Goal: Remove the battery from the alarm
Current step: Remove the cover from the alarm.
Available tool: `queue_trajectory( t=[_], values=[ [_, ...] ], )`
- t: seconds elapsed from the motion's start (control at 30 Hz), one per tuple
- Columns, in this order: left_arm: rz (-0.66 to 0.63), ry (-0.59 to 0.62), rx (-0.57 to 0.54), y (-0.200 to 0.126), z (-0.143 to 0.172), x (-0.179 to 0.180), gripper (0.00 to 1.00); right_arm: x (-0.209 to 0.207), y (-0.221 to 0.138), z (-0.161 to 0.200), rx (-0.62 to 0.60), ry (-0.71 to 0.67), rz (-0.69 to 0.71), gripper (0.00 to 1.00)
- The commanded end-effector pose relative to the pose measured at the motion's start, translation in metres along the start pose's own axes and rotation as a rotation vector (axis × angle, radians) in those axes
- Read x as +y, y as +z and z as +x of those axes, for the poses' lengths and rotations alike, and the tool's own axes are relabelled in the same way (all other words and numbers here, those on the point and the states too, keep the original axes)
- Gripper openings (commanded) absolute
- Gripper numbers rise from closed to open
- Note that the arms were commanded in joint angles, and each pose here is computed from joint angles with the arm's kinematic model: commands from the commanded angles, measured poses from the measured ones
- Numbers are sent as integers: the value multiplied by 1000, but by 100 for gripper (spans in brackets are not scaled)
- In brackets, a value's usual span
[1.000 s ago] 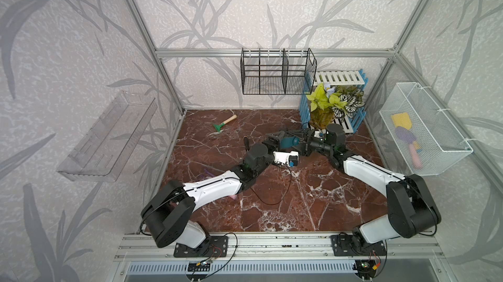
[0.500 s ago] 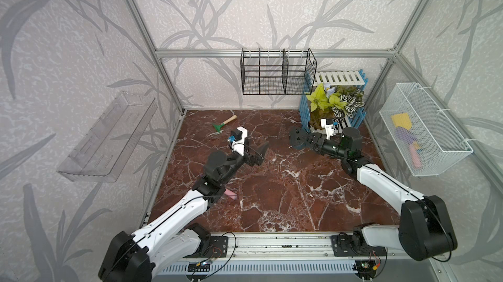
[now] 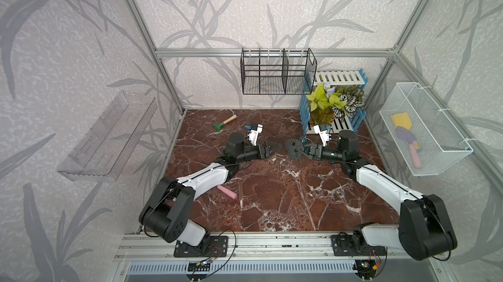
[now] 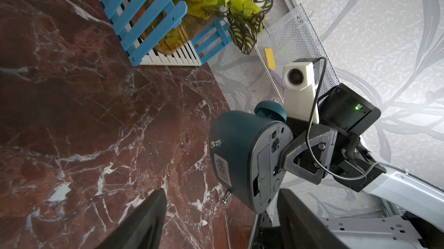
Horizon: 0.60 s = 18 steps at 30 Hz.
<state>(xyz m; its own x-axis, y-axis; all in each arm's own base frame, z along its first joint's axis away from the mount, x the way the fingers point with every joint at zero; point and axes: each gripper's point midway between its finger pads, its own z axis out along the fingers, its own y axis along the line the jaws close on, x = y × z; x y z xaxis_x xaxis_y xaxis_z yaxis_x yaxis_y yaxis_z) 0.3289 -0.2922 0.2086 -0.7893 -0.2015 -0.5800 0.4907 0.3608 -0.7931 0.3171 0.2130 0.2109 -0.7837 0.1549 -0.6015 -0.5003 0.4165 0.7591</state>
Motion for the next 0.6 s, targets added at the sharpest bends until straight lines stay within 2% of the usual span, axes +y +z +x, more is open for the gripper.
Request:
queue_trajectory(
  t=[0.0,0.33,0.4,0.57],
  values=[
    [69,20,42,5,4,-16,76,29,-6,-14,-19,-109,-55,38],
    [70,-5,92,22,19,-10,63,34,2,-15,-10,-106,-73,37],
    [63,-15,96,24,21,-6,59,35,1,-16,-13,-107,-72,37],
    [48,-19,87,24,20,-3,55,37,2,-15,-9,-110,-73,37]
  ],
)
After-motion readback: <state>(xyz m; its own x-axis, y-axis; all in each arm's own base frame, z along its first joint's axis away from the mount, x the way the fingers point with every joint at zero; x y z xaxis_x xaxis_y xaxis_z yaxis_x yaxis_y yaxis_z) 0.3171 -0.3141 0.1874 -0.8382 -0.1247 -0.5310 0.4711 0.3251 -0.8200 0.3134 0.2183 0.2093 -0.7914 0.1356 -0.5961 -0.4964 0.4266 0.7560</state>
